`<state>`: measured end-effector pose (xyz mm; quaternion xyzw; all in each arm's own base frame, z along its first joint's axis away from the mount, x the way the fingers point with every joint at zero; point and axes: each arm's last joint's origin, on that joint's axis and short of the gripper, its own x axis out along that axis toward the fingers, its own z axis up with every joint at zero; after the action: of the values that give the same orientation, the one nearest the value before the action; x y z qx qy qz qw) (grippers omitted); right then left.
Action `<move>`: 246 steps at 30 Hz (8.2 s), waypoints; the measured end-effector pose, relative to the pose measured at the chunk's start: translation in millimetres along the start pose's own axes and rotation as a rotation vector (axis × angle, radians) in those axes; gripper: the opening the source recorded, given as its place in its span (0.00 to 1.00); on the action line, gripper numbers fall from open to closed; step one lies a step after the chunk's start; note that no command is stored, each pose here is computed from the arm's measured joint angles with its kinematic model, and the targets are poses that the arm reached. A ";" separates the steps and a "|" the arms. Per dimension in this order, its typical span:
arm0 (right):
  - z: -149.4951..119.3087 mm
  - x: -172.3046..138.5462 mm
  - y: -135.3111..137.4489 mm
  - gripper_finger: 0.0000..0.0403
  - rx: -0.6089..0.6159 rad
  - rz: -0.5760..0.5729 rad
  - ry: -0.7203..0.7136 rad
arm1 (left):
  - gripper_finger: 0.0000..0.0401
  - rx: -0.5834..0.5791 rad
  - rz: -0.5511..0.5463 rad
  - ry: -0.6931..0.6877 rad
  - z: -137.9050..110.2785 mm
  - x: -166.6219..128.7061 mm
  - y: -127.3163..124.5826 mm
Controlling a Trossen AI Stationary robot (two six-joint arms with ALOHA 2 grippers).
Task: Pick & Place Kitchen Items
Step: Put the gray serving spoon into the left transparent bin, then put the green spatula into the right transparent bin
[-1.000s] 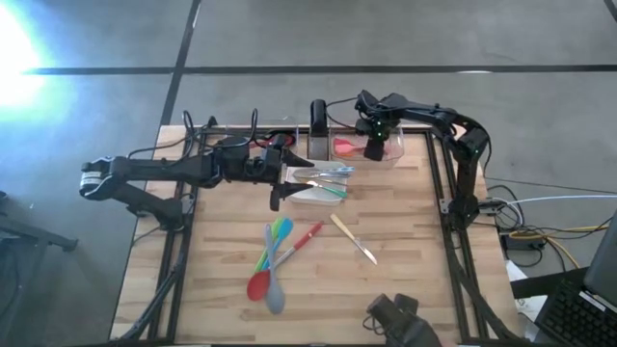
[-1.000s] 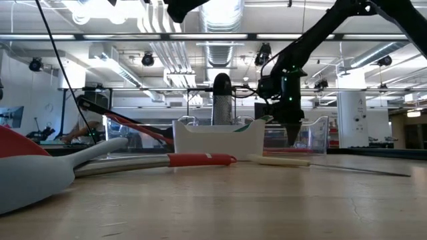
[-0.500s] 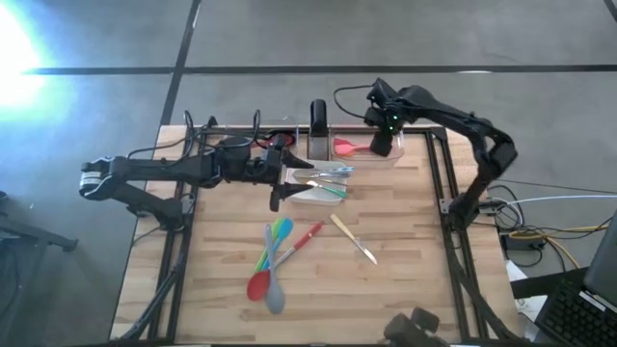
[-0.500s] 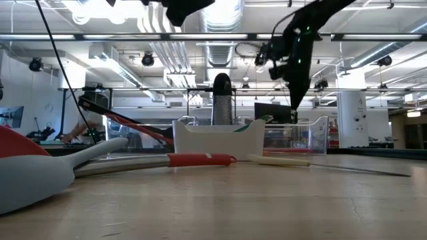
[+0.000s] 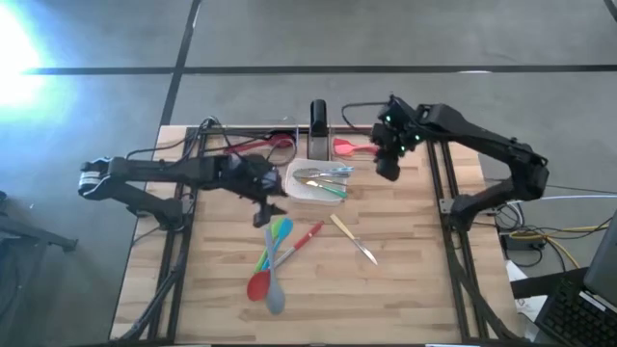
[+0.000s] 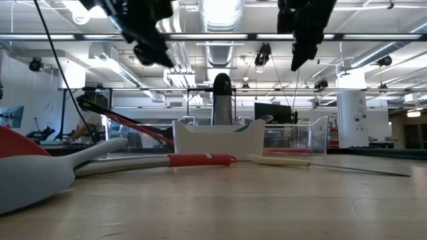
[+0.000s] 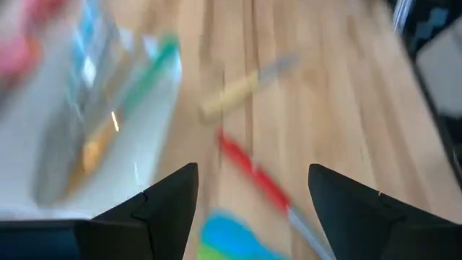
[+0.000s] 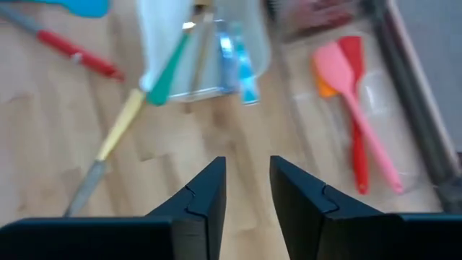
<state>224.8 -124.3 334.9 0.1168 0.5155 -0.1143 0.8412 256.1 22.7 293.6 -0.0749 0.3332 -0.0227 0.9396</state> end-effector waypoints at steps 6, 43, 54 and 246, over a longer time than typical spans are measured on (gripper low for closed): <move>-15.2 -7.3 33.8 0.25 -0.058 0.055 -0.018 | 0.66 0.071 -0.026 0.220 -22.0 0.4 -17.5; -25.3 -12.7 51.8 0.18 -0.048 0.087 -0.058 | 0.66 0.713 -0.073 0.692 -93.8 104.7 -87.2; -23.4 -12.4 51.9 0.18 -0.054 0.087 -0.078 | 0.57 0.726 -0.048 0.734 -101.6 116.1 -85.9; -18.5 -1.2 56.6 0.22 -0.123 0.104 -0.134 | 0.63 -0.002 0.073 0.544 -75.7 138.9 8.9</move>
<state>226.4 -64.8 332.2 0.0835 0.4572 -0.0460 0.8842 316.3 9.1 147.7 -0.0550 0.5757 -0.0075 0.8158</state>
